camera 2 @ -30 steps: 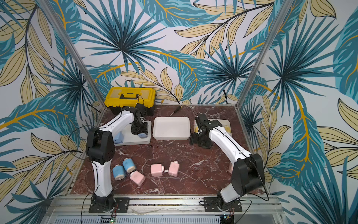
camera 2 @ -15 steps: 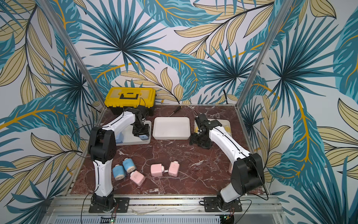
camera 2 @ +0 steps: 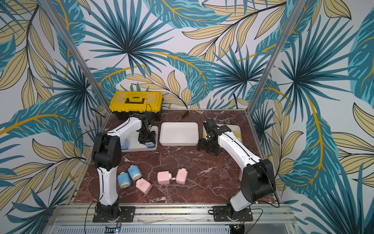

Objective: Place the pencil sharpeners by color into the storage box
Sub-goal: Place the pencil sharpener in the storage box.

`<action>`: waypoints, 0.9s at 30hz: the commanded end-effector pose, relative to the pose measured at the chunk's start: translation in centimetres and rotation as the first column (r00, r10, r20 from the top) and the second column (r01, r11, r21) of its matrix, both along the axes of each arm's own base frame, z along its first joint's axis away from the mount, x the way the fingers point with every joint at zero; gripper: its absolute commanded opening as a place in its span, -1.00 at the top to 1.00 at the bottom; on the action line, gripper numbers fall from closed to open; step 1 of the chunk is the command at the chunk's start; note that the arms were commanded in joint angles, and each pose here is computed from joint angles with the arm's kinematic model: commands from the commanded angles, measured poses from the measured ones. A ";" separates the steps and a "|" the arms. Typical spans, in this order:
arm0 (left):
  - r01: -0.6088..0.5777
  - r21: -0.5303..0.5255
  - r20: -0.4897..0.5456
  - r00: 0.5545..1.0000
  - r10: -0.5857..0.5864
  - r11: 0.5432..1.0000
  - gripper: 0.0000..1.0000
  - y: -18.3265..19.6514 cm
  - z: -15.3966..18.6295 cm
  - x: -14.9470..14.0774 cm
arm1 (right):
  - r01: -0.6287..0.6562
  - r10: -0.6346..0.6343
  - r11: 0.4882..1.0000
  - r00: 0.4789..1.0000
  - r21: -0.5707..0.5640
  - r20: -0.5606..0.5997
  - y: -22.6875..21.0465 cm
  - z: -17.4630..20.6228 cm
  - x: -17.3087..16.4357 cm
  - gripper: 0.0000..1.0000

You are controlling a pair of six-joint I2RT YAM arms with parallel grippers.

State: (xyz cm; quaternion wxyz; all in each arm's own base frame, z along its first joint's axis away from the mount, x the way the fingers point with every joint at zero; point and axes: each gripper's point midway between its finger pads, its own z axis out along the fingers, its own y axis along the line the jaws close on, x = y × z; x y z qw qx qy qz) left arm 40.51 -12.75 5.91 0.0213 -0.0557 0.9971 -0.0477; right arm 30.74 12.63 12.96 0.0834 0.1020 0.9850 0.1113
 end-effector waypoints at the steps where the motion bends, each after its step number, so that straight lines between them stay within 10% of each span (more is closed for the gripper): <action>1: 0.015 -0.005 -0.026 1.000 -0.016 1.000 -0.03 -0.1 -0.9 -0.2 | 0.004 -0.004 1.000 1.000 0.004 -0.019 0.0 -0.5 -0.2 -0.59; 27: 0.007 -0.009 -0.014 1.000 -0.007 1.000 -0.46 -0.3 -0.7 0.4 | 0.005 -0.004 1.000 1.000 0.018 -0.021 0.3 -0.5 -0.4 -0.59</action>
